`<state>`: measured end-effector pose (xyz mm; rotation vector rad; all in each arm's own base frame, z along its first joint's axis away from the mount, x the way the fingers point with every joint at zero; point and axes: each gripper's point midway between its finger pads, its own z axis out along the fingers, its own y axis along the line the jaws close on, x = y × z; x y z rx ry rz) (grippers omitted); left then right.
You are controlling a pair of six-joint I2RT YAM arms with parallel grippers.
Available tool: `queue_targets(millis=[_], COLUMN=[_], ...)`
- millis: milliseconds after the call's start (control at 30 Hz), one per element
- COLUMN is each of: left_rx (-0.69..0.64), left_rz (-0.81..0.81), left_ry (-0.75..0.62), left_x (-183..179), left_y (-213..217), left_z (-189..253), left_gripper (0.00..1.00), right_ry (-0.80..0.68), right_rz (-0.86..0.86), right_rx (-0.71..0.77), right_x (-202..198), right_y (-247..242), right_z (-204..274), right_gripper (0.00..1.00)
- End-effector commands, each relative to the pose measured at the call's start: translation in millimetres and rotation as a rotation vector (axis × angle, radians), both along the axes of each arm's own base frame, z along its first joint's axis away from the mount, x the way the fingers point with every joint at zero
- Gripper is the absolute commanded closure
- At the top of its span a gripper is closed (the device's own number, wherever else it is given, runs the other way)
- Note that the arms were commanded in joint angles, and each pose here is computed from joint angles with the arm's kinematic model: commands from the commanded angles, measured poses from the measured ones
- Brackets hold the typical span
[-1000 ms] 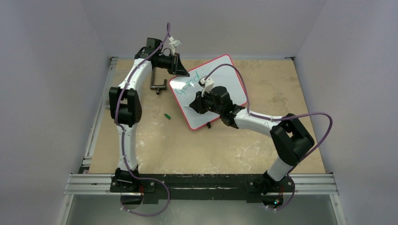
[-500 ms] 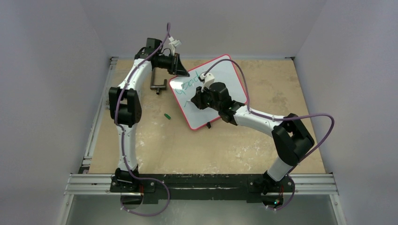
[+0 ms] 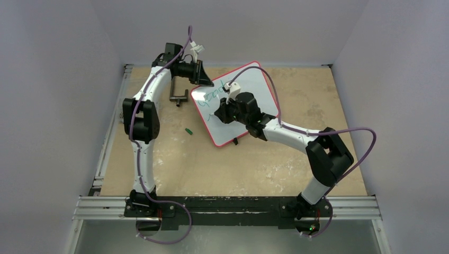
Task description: Write a sentence on the whiteboard
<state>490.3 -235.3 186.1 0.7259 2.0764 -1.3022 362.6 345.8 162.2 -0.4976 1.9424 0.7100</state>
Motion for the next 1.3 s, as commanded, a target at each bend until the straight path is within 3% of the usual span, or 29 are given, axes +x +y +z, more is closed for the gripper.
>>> queue_targets(millis=[0, 867, 1100, 1267], left_rx=[0.001, 0.001, 0.001, 0.002], left_rz=[-0.026, -0.027, -0.027, -0.026], left_ry=[-0.11, -0.123, -0.125, -0.125], left_x=[-3.9, -5.4, -5.2, -5.0], left_y=[-6.8, -6.4, -6.5, -6.4], left_z=[25.3, 28.7, 28.9, 28.6], left_gripper=[1.0, 1.0, 1.0, 1.0], right_ry=[0.001, 0.05, 0.025, -0.014], right_rz=[0.055, -0.075, -0.087, -0.046], right_rx=[-0.026, -0.144, -0.134, -0.017], right_x=[-4.1, -15.6, -13.6, -15.3], right_y=[13.5, -26.7, -28.3, -13.2], right_z=[-6.2, -34.4, -15.7, 30.2], right_gripper=[1.0, 1.0, 1.0, 1.0])
